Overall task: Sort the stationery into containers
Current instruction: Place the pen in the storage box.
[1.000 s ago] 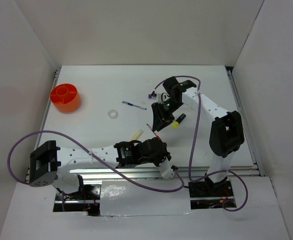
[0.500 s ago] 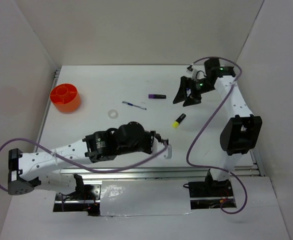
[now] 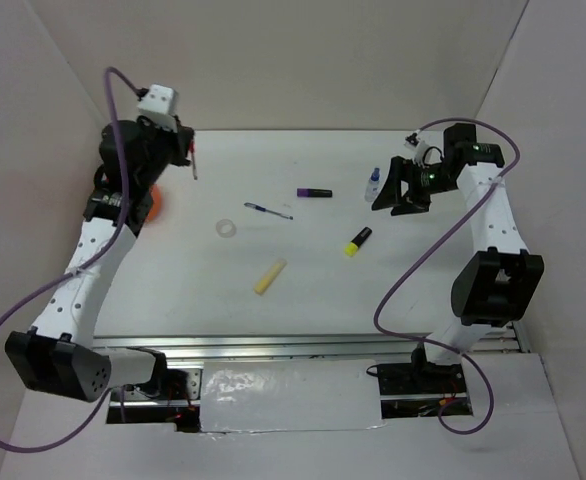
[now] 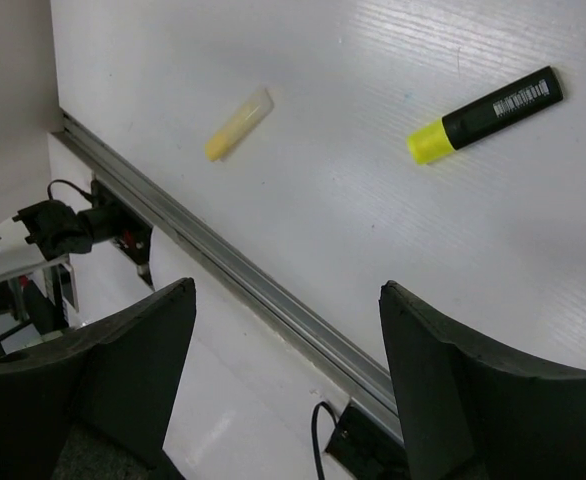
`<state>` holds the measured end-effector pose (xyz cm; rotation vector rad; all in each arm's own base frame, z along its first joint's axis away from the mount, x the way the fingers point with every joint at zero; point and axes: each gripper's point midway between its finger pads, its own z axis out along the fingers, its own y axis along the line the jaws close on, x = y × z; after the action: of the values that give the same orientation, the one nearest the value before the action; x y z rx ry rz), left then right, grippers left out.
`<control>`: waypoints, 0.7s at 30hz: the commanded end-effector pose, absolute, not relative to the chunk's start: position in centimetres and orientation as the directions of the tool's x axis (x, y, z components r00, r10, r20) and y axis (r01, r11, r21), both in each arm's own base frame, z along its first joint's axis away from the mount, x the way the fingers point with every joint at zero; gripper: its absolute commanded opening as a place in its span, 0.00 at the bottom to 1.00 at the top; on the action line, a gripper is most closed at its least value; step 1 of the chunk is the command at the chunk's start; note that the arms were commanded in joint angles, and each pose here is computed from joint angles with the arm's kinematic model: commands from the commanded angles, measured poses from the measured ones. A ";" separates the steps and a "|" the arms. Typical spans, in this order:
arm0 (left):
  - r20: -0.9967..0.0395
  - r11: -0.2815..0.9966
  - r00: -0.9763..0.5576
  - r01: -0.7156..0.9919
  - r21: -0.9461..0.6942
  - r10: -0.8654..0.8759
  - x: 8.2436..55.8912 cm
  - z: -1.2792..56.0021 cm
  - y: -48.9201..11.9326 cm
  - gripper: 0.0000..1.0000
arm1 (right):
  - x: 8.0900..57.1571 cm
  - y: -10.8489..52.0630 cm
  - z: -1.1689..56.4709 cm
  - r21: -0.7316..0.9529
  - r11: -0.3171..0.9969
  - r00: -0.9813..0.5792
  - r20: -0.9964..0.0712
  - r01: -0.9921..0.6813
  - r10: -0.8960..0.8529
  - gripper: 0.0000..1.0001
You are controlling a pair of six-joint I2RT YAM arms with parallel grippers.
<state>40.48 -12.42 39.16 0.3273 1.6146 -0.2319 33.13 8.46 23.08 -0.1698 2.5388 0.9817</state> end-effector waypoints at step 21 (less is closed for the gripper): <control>-0.998 0.999 0.053 0.039 -0.014 -0.016 49.2 34.9 14.0 0.00 | 34.1 10.3 20.1 0.610 0.738 -0.917 -0.397 -0.290 -0.032 0.78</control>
<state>48.84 14.16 30.84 -0.0851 1.6424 -0.0977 33.16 10.19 20.32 -0.2183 2.6049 1.0118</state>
